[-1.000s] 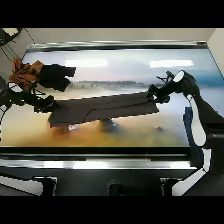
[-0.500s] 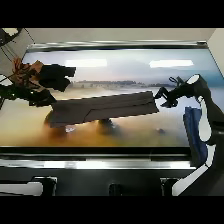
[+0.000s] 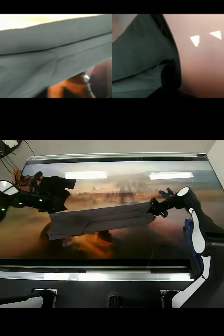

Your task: Fold the shirts.

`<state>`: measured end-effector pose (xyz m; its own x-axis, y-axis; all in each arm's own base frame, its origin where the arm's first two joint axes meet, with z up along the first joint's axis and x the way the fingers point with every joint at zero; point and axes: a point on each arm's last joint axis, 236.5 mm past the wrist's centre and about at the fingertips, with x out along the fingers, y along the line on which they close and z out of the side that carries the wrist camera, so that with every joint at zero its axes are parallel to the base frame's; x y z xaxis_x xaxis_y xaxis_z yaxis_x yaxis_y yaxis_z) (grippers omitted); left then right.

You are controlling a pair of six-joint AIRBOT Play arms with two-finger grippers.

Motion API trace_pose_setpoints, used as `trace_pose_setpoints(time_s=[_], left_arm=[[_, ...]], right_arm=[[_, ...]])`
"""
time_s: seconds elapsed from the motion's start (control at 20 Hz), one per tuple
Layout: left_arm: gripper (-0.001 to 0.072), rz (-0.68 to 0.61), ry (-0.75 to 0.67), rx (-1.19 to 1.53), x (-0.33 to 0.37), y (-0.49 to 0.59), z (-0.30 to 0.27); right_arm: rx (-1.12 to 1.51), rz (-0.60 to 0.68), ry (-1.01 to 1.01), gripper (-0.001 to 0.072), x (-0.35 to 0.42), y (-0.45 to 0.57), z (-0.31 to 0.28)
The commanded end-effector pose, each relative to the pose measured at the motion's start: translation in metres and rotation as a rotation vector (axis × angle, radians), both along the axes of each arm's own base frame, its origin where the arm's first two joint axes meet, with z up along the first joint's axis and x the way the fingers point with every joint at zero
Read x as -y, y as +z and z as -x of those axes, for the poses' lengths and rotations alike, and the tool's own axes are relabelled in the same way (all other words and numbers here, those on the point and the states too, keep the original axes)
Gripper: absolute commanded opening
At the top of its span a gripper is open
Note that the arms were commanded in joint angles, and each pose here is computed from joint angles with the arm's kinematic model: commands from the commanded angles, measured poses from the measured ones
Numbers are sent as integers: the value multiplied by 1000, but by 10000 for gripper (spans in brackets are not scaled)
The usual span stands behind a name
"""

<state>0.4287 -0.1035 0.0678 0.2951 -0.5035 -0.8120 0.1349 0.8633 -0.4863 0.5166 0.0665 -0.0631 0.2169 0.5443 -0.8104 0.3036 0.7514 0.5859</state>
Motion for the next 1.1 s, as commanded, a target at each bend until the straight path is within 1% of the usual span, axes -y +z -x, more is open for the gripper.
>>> trace_pose_setpoints(time_s=[0.0,0.15,0.25,0.3,0.4,0.55,0.7,0.75,0.85,0.9,0.95,1.05], left_arm=[[31,50,-41,70,65,-13,-7],[31,175,-93,-34,159,-55,15],[30,269,-94,-80,209,-67,24],[31,305,-76,-89,223,-69,23],[29,306,-63,-102,233,-85,22],[28,307,-79,-179,249,-112,37],[29,429,-119,-244,296,-110,62],[29,442,-141,-274,310,-113,77],[28,425,-173,-269,321,-123,88],[27,423,-155,-254,317,-124,79],[27,428,-132,-229,307,-120,66],[25,411,-82,-124,264,-95,26]], right_arm=[[109,-10,106,46,-16,69,14],[217,38,204,45,-39,144,44],[272,92,286,45,-58,182,72],[288,124,310,45,-63,197,86],[321,201,323,46,-67,226,112],[378,230,383,46,-85,258,148],[390,253,342,46,-90,275,166],[408,259,333,46,-92,280,167],[440,254,332,46,-100,286,165],[446,245,323,46,-106,286,162],[452,234,316,46,-113,285,158],[478,205,318,46,-135,279,143]])
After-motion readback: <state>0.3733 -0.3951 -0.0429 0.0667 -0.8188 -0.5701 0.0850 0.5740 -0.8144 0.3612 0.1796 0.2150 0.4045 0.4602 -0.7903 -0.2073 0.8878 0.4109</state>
